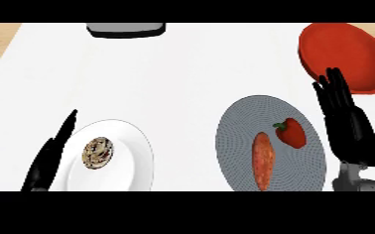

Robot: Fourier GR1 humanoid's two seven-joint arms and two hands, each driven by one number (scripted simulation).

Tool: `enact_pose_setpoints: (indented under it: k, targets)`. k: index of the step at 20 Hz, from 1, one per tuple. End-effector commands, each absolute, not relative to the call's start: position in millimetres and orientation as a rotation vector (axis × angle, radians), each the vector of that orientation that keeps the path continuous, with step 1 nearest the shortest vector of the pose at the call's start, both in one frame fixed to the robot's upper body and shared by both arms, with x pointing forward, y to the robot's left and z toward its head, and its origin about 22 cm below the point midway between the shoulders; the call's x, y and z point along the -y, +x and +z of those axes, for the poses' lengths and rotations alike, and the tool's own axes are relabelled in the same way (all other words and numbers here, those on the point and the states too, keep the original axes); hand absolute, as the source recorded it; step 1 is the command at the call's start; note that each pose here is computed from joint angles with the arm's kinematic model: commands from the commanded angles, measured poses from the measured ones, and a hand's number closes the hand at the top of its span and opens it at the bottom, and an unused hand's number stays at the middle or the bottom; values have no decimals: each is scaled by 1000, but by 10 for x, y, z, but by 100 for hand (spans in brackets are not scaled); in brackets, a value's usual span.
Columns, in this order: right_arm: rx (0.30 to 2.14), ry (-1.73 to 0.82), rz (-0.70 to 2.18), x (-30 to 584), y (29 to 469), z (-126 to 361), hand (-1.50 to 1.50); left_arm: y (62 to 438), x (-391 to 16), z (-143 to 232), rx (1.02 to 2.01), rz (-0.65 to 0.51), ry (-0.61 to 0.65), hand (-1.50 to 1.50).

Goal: Pick the sweet potato from the placemat and place it in the bowl

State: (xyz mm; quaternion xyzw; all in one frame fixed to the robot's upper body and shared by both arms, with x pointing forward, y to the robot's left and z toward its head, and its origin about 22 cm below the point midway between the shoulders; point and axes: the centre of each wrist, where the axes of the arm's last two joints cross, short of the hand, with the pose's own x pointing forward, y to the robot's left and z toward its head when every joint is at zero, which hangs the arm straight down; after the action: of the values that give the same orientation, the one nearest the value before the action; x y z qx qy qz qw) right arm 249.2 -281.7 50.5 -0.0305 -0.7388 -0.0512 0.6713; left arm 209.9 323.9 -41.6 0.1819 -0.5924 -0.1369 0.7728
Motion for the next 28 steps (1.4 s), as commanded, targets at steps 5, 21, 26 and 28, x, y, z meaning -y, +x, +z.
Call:
enact_pose_setpoints:
  k: [5, 21, 26, 28]
  targets:
    - [1775, 547, 267, 1614, 2507, 808, -150, 2779, -3029, 455, 1711, -132, 300, 0]
    - [1901, -407, 761, 1871, 1295, 1054, -150, 2892, -3313, 737, 1769, 59, 258, 0]
    - [1702, -566, 890, 2041, 1103, 1607, -150, 2909, -3357, 803, 1781, 46, 269, 0]
    - [1548, -571, 1040, 2076, 1060, 1557, -150, 2906, -3364, 828, 1774, 44, 274, 0]
